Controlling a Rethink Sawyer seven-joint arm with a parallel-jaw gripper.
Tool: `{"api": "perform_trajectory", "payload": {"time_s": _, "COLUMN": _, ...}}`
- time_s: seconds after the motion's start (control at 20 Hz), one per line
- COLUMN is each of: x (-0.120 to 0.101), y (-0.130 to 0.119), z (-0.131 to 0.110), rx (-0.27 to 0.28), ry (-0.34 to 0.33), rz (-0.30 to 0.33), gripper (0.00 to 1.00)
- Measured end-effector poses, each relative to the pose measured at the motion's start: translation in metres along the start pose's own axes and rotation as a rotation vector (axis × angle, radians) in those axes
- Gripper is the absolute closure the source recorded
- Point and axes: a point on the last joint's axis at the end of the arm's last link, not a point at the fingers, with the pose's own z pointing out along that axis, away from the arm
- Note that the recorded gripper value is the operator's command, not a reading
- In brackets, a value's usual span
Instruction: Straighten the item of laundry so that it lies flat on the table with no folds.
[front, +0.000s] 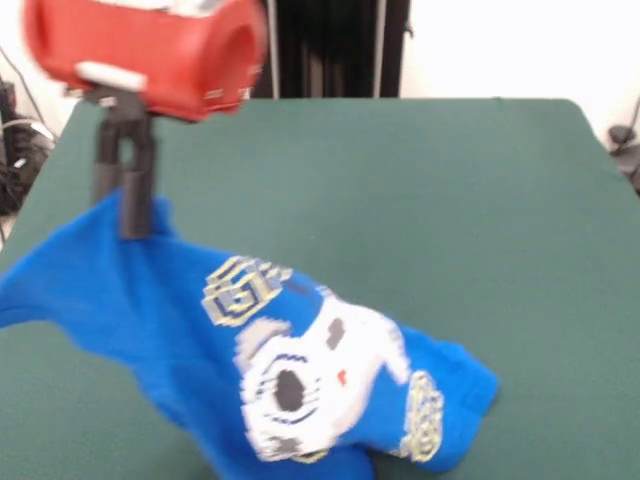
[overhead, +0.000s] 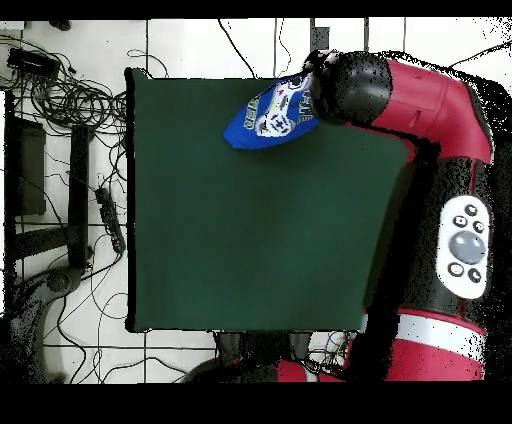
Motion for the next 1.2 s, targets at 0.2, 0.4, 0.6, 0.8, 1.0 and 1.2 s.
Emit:
{"api": "perform_trajectory", "payload": {"time_s": 0.2, "x": -0.018, "y": -0.036, "z": 0.014, "rx": 0.018, "ry": -0.014, "rz": 0.035, "gripper": 0.0}}
{"api": "perform_trajectory", "payload": {"time_s": 0.4, "x": -0.022, "y": -0.044, "z": 0.017, "rx": 0.028, "ry": -0.023, "rz": 0.034, "gripper": 0.0}}
{"api": "perform_trajectory", "payload": {"time_s": 0.6, "x": -0.026, "y": -0.053, "z": 0.021, "rx": 0.045, "ry": -0.033, "rz": 0.025, "gripper": 0.0}}
{"api": "perform_trajectory", "payload": {"time_s": 0.8, "x": -0.025, "y": -0.052, "z": 0.021, "rx": 0.047, "ry": -0.034, "rz": 0.021, "gripper": 0.0}}
{"api": "perform_trajectory", "payload": {"time_s": 1.0, "x": -0.024, "y": -0.048, "z": 0.021, "rx": 0.049, "ry": -0.036, "rz": 0.011, "gripper": 0.0}}
{"api": "perform_trajectory", "payload": {"time_s": 1.2, "x": -0.017, "y": -0.029, "z": 0.019, "rx": 0.046, "ry": -0.037, "rz": -0.019, "gripper": 0.0}}
